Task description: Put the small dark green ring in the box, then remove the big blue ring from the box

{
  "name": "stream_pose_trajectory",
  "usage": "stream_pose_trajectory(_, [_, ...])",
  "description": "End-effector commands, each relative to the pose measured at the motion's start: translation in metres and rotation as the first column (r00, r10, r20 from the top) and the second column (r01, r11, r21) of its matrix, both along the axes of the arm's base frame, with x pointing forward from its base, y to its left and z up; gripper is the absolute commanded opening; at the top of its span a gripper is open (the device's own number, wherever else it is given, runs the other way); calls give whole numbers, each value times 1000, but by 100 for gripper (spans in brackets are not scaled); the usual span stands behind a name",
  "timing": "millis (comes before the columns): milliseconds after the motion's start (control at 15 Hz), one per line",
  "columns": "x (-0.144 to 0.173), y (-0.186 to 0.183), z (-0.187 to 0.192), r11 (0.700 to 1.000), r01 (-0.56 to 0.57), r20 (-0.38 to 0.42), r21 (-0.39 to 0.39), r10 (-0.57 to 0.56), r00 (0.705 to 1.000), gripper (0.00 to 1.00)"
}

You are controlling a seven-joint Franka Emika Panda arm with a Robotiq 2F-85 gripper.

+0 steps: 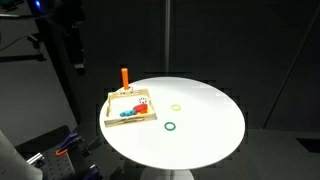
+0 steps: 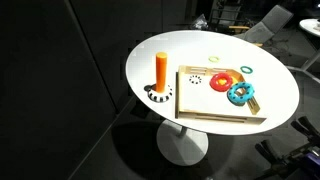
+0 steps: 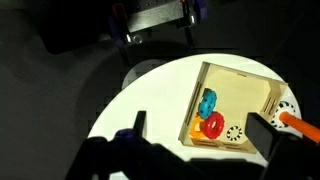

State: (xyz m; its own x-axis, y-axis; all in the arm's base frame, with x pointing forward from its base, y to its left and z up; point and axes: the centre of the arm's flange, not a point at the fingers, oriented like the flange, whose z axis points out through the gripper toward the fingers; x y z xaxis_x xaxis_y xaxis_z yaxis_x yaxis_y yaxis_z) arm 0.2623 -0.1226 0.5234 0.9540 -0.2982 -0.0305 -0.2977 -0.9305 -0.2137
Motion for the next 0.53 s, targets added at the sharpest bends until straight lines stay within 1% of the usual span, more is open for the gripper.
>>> stream_pose_trajectory(0, [0, 0, 0, 1000, 0, 0, 0, 0, 1000, 100])
stream_pose_trajectory(200, [0, 0, 0, 1000, 0, 0, 0, 0, 1000, 100])
stream_pose_trajectory(467, [21, -6, -6, 1000, 24, -4, -11, -24, 1000, 100])
